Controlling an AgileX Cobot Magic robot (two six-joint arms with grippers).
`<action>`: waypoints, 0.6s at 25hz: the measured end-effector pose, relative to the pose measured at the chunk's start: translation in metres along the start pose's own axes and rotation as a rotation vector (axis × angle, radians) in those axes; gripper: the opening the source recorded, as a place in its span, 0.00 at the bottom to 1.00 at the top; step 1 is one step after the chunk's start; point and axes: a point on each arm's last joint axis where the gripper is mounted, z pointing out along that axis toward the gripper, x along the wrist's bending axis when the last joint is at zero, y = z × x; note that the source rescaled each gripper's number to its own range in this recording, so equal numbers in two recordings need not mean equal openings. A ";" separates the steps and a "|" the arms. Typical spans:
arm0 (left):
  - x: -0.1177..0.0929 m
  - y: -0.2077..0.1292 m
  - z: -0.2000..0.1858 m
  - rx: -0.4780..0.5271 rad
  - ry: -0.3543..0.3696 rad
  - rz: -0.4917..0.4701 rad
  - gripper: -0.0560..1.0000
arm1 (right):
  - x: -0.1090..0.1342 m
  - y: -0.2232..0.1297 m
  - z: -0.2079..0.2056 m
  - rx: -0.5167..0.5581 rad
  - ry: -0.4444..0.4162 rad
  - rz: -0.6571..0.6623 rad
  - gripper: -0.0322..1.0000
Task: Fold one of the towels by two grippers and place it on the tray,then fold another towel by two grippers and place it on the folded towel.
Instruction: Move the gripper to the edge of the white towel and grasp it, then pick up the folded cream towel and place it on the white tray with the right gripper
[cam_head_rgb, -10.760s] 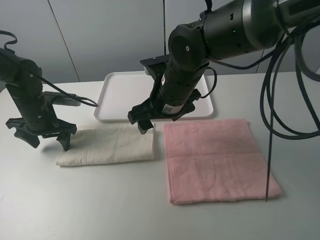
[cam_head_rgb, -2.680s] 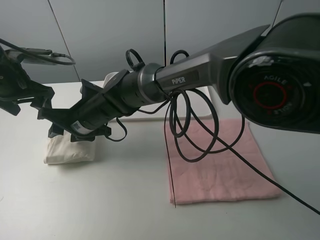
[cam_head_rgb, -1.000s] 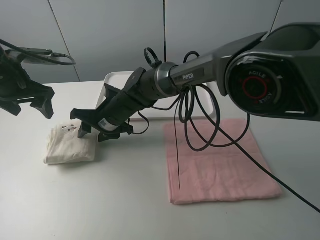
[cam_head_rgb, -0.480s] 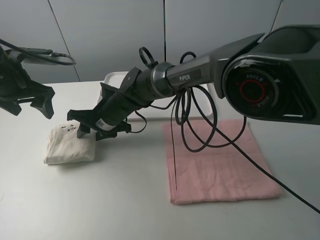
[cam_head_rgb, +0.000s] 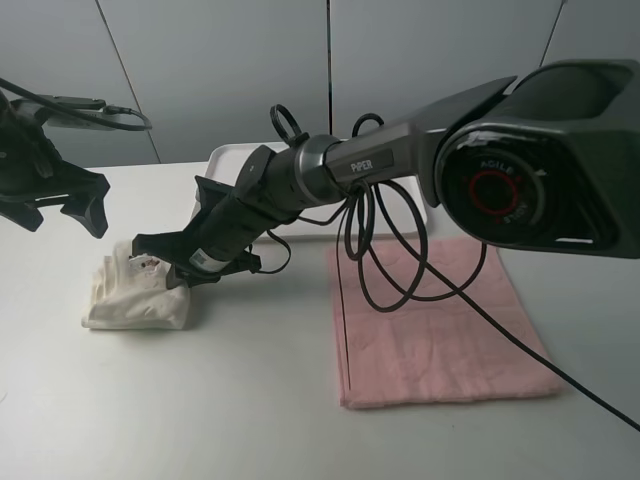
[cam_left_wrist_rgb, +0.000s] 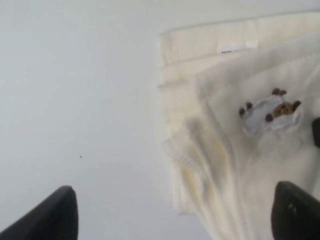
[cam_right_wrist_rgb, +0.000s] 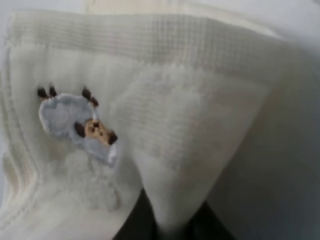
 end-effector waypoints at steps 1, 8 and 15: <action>0.000 0.000 0.000 0.000 0.000 0.000 0.99 | 0.001 -0.001 0.000 0.001 0.000 -0.003 0.09; 0.000 0.000 0.000 0.000 0.000 0.002 0.99 | 0.018 0.007 -0.006 0.023 0.049 -0.049 0.09; 0.000 -0.001 0.000 0.013 0.003 0.002 0.99 | 0.066 0.041 -0.038 -0.010 0.144 -0.246 0.09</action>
